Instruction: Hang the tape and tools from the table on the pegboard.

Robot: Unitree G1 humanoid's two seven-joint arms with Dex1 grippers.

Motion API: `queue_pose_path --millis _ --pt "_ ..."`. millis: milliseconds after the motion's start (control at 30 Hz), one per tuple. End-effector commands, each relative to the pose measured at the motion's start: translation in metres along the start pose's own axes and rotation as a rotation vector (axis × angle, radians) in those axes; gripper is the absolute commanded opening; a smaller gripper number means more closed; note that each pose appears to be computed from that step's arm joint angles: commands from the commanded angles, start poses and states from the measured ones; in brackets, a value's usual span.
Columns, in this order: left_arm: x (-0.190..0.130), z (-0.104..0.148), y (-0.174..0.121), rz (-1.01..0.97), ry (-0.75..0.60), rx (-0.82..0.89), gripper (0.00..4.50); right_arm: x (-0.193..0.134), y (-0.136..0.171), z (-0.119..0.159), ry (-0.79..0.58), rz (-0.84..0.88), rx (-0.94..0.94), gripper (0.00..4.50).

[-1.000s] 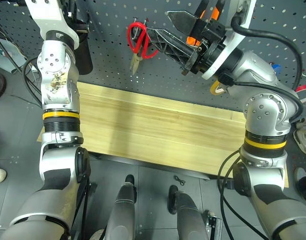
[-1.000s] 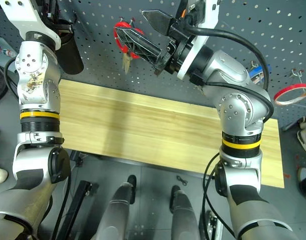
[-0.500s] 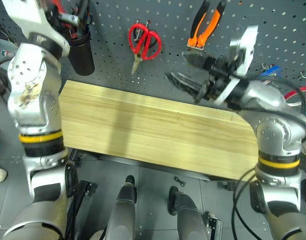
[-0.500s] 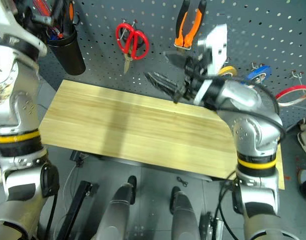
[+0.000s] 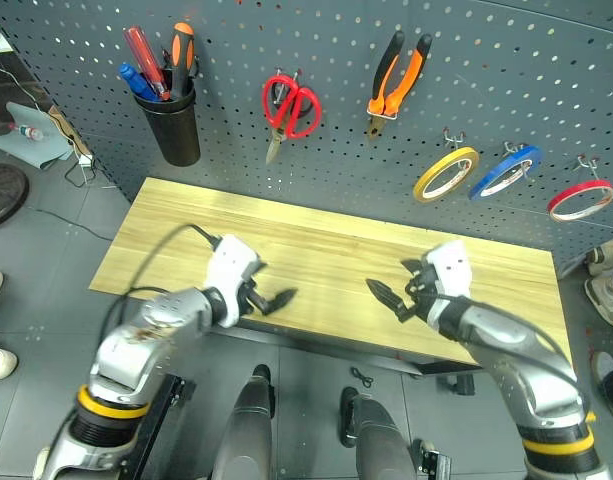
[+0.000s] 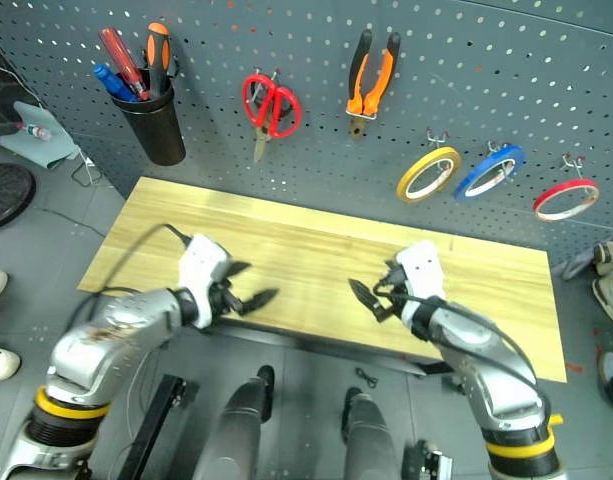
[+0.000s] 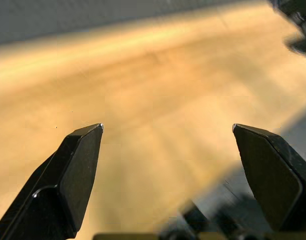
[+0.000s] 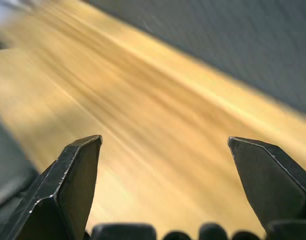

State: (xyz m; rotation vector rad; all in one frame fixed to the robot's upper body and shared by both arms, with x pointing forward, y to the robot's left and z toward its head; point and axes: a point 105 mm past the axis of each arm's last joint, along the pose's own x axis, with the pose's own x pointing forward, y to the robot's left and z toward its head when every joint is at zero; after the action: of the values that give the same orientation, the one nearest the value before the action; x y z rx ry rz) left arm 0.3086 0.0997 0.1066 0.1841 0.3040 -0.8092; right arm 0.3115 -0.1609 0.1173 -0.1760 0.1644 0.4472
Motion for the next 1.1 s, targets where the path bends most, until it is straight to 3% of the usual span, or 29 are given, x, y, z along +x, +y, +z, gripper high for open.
queue_pose_path --millis 33,200,467,1100 --pt "0.018 -0.014 -0.006 -0.039 0.004 0.017 4.42 -0.014 -0.025 -0.009 0.002 -0.148 -0.045 4.5" --pt "0.038 -0.043 0.002 -0.043 0.035 -0.019 4.42 -0.03 -0.056 -0.045 0.082 -0.329 -0.013 4.5" --pt "0.056 -0.076 0.006 -0.049 0.079 0.001 4.42 -0.033 -0.069 -0.072 0.092 -0.492 0.063 4.5" --pt "0.065 -0.066 0.045 0.013 0.043 -0.01 4.42 -0.016 -0.083 -0.086 0.07 -0.6 0.129 4.5"
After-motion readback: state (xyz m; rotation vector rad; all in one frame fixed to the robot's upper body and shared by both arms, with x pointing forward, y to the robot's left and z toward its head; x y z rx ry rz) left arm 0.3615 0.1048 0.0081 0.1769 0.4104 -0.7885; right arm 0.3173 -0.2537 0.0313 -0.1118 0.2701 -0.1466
